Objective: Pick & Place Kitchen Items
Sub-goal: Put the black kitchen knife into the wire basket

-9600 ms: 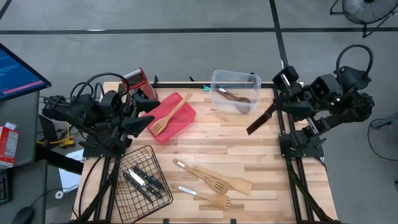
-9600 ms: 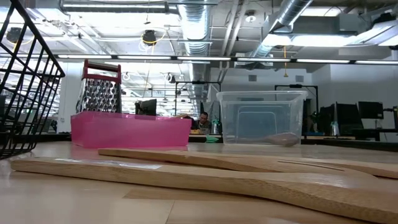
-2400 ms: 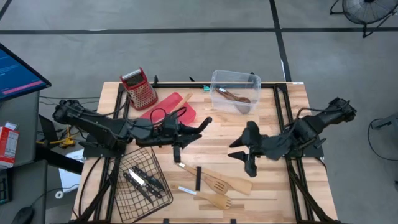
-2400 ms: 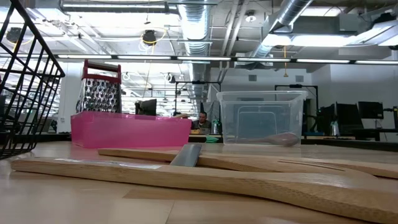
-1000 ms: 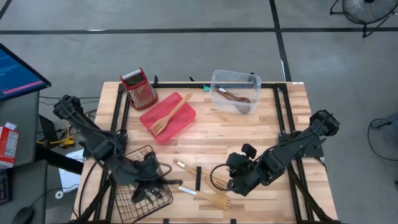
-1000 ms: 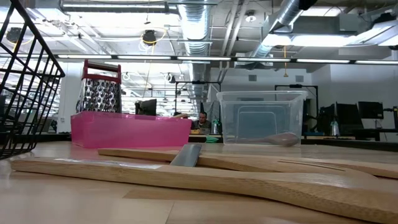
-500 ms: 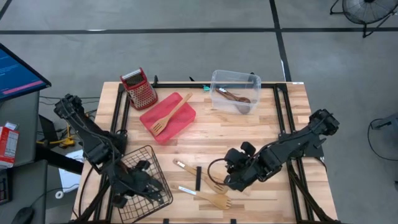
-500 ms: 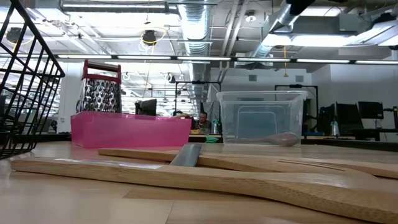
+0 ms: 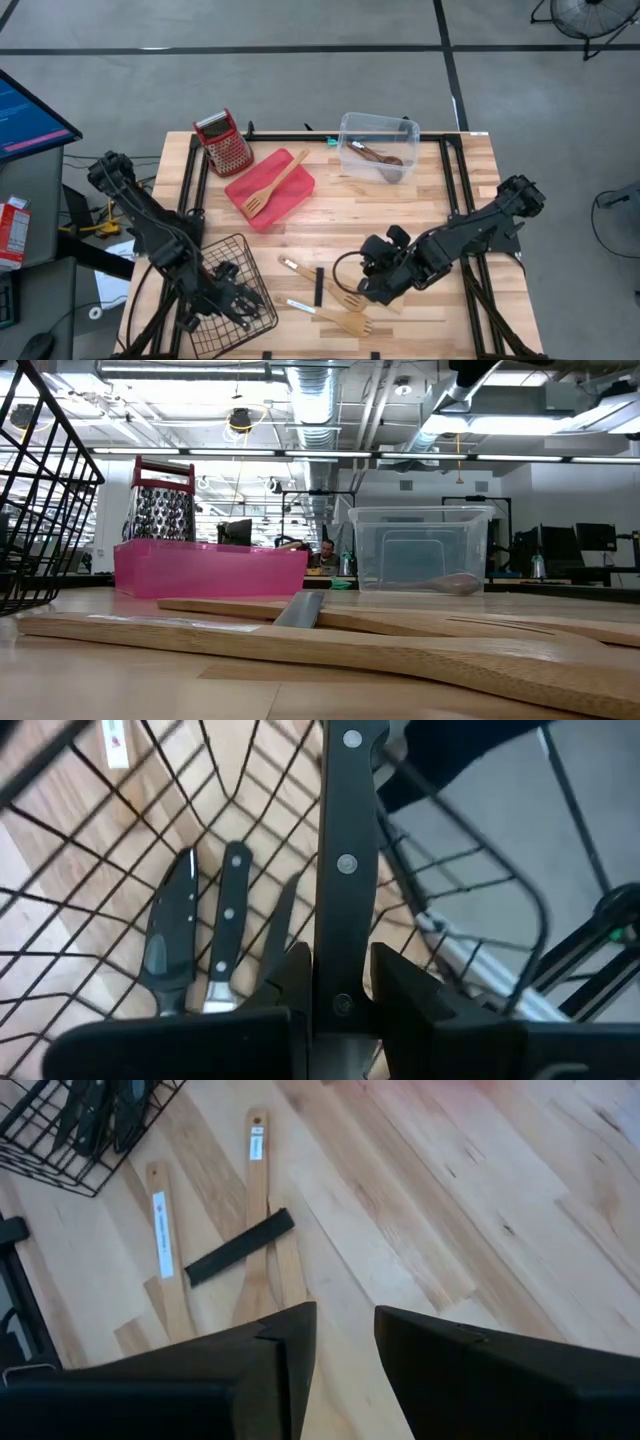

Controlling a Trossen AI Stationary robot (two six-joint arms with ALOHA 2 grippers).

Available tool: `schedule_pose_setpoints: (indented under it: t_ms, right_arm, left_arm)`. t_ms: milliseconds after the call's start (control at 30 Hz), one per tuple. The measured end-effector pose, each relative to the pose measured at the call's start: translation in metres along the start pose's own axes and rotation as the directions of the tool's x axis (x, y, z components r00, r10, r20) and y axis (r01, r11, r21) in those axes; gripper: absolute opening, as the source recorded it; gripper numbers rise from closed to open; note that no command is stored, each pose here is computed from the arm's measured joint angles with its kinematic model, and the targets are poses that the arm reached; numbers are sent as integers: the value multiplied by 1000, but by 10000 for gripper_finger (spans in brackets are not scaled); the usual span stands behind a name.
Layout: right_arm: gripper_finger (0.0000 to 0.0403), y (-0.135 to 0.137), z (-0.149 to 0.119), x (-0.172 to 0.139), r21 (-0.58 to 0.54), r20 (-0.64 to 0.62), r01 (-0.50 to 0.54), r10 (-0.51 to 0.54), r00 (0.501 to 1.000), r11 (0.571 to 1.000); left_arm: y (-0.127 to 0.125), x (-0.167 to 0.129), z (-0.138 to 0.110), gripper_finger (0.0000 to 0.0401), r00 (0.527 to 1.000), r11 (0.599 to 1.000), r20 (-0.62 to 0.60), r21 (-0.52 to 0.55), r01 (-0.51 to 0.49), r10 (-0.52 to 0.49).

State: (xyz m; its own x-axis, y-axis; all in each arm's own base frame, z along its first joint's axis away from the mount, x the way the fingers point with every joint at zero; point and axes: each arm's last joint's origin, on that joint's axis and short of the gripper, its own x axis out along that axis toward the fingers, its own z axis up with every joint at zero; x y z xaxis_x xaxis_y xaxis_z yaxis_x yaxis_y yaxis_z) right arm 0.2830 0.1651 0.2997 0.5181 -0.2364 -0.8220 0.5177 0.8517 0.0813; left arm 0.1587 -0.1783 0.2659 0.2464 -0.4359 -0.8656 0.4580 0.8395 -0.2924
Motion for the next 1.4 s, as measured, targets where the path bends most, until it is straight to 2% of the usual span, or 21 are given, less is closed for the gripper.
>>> schedule_pose_setpoints:
  t_ms: [200, 300, 600, 800, 1133, 1400]
  right_arm:
    - [117, 0, 2, 1, 12, 7, -9, 9, 1000, 1000]
    - [117, 0, 3, 1, 16, 6, -10, 10, 1000, 1000]
    - [117, 1, 3, 1, 45, 8, -14, 14, 1000, 999]
    - [117, 0, 3, 1, 43, 8, -14, 14, 1000, 999]
    - [117, 1, 3, 1, 43, -7, -23, 23, 1000, 999]
    - [117, 1, 3, 1, 43, -13, -26, 27, 1000, 999]
  left_arm:
    - [7, 15, -12, 49, 999, 1000, -41, 22, -16, 17]
    - [13, 24, -19, 49, 998, 998, -38, 14, -56, 57]
    - [30, 46, -37, 49, 983, 979, -31, -85, -184, 182]
    - [35, 54, -46, 49, 981, 977, -46, -96, -193, 189]
    - [42, 68, -56, 49, 985, 980, -5, -100, -171, 172]
    - [43, 70, -58, 60, 987, 983, -12, -90, -162, 161]
